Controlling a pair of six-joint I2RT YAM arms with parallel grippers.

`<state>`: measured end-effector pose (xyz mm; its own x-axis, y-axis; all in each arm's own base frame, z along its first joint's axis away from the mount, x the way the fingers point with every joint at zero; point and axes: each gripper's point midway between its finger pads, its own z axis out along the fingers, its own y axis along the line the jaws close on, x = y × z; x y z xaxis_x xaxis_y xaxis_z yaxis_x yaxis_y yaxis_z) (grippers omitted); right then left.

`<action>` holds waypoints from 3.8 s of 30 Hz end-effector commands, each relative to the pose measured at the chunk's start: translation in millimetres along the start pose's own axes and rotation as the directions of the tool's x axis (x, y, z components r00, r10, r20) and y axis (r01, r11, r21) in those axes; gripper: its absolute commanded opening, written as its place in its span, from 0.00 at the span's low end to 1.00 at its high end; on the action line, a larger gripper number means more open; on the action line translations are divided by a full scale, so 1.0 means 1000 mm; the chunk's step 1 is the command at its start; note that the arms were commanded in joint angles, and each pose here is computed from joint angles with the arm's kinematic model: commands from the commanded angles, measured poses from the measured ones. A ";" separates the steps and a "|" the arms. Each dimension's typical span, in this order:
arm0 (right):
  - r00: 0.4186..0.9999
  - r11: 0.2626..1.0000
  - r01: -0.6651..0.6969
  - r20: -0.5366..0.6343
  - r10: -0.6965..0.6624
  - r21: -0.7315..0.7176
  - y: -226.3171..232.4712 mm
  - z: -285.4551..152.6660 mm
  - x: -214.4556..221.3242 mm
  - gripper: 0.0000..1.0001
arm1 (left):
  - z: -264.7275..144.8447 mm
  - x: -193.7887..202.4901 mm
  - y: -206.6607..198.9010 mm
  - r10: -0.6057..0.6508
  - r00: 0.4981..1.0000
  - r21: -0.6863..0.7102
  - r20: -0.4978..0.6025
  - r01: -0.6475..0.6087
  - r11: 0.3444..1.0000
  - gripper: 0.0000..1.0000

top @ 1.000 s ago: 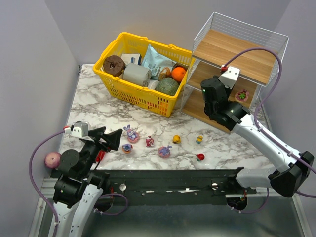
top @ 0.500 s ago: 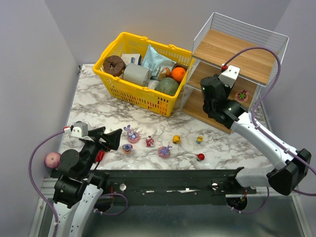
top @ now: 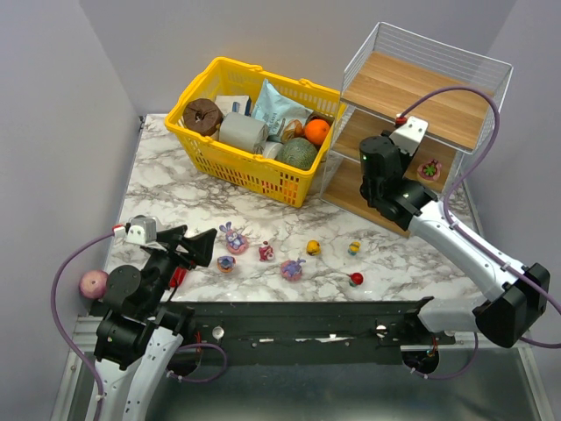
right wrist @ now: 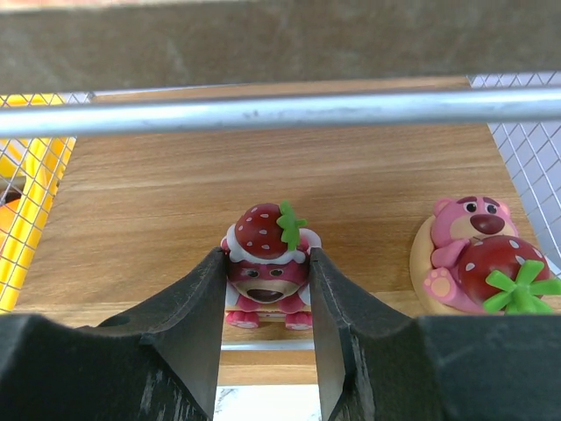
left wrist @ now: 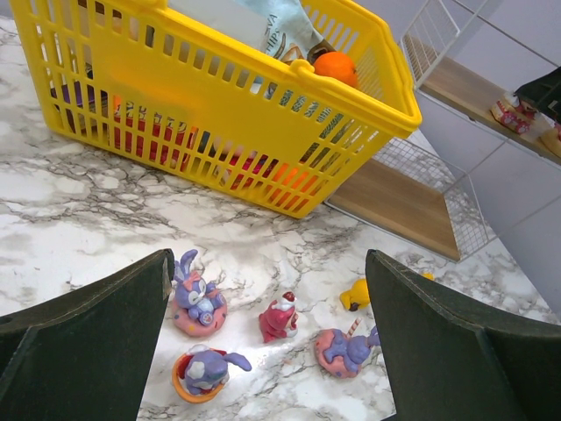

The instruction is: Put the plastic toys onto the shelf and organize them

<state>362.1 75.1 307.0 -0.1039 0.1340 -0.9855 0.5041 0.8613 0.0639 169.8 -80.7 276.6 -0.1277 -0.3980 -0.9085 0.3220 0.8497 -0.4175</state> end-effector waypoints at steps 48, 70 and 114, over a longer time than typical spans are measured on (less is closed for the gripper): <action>0.902 0.005 0.077 0.068 -0.426 -0.997 0.199 -0.253 0.187 0.93 | -0.006 -0.004 0.003 -0.001 0.999 -0.013 0.035 0.001 1.000 0.99; 0.789 -0.015 0.016 0.021 -0.614 -1.000 0.217 -0.246 0.299 0.91 | -0.005 -0.004 0.002 0.004 1.000 -0.010 0.030 -0.003 1.000 0.99; 0.962 0.892 0.039 -0.223 -0.156 -0.451 0.077 -0.093 0.037 0.13 | -0.005 -0.003 0.003 0.001 1.000 -0.016 0.029 0.000 1.000 0.99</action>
<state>312.8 250.4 276.3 -0.4029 0.0399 -0.9144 -0.1796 0.9762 0.1217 166.0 -77.5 280.4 -0.1030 -0.4091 -0.9066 0.3221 0.8487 -0.4196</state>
